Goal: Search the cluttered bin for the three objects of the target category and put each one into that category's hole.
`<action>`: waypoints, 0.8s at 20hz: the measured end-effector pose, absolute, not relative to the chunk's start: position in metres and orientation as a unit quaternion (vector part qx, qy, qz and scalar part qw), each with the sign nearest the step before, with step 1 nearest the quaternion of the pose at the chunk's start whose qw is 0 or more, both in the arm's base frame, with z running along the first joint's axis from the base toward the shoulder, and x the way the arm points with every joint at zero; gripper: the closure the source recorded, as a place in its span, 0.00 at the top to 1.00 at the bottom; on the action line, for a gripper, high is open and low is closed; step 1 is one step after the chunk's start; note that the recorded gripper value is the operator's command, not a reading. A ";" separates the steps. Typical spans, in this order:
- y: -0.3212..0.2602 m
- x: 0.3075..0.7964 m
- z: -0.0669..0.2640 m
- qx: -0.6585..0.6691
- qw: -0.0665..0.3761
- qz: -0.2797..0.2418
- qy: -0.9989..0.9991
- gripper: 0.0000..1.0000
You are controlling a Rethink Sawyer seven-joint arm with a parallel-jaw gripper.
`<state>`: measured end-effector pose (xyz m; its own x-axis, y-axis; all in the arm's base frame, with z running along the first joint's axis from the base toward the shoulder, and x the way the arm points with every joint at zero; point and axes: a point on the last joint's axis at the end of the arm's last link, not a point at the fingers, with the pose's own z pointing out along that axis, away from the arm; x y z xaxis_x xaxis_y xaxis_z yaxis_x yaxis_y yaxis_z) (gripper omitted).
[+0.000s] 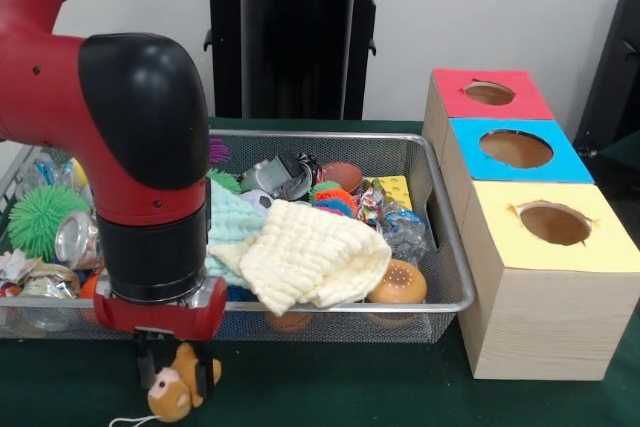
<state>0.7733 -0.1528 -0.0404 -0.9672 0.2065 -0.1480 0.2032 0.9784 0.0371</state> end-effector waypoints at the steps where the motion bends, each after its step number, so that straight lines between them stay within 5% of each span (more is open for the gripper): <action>1: -0.153 0.773 -0.041 0.103 0.076 0.011 0.992 1.00; 4: -0.153 0.773 -0.041 0.103 0.075 0.010 0.992 1.00; 5: -0.153 0.773 -0.041 0.103 0.075 0.010 0.992 0.00; 16: -0.161 0.771 -0.040 0.102 0.075 0.001 0.992 0.00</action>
